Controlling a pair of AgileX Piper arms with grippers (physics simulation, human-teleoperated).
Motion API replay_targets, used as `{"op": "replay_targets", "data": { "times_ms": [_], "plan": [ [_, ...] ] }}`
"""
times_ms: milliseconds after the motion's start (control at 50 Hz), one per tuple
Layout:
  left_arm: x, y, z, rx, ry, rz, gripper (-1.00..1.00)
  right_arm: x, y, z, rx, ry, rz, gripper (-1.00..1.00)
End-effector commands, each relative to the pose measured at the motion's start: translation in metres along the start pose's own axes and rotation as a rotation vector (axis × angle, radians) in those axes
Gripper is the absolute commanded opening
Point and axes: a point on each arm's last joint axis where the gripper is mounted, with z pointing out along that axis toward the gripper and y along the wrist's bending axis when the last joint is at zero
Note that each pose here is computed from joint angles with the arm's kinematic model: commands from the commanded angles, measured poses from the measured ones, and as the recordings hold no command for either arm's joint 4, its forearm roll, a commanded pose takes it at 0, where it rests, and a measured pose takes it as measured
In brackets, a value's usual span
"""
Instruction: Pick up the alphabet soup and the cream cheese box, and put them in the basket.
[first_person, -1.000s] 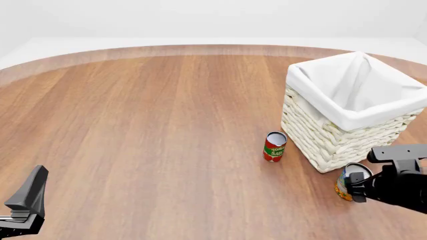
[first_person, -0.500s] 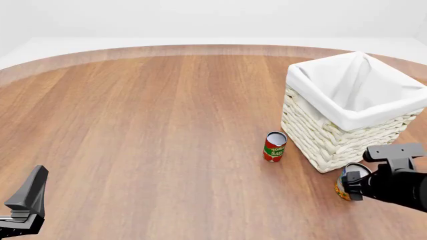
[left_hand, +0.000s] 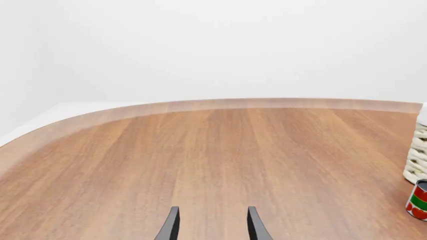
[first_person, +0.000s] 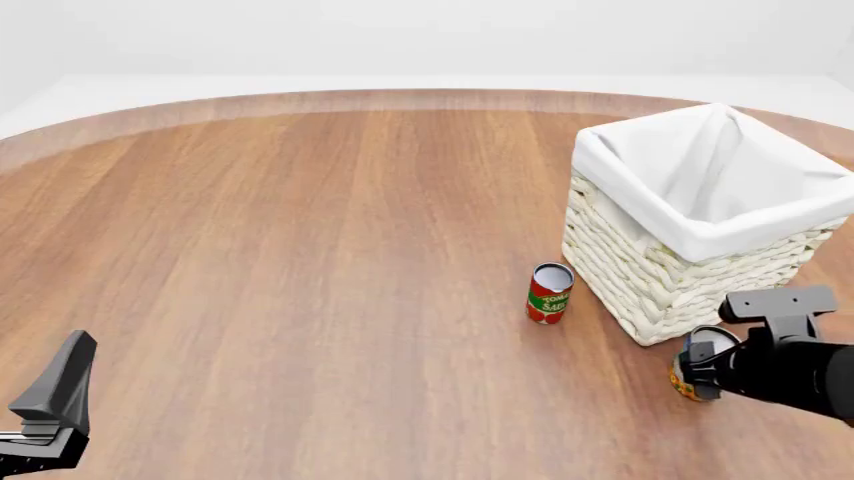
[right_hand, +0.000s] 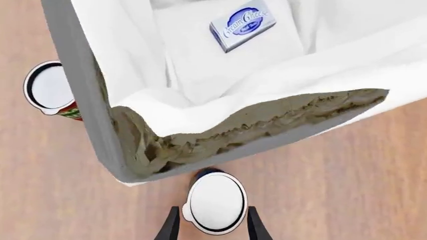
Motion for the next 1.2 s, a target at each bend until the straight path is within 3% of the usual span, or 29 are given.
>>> {"op": "replay_targets", "data": {
  "times_ms": [20,520,540,1200],
  "plan": [
    [0.0,0.0,0.0,0.0,0.0,0.0,1.0,0.002,0.0,0.006,0.001,0.009,0.0,1.0],
    [0.0,0.0,0.0,0.0,0.0,0.0,1.0,0.012,0.004,0.014,-0.012,0.029,-0.006,1.0],
    [0.0,0.0,0.0,0.0,0.0,0.0,1.0,0.013,0.005,0.014,-0.013,0.031,-0.005,-1.0],
    [0.0,0.0,0.0,0.0,0.0,0.0,1.0,0.011,0.009,-0.006,-0.028,0.015,-0.008,-1.0]
  ]
}}
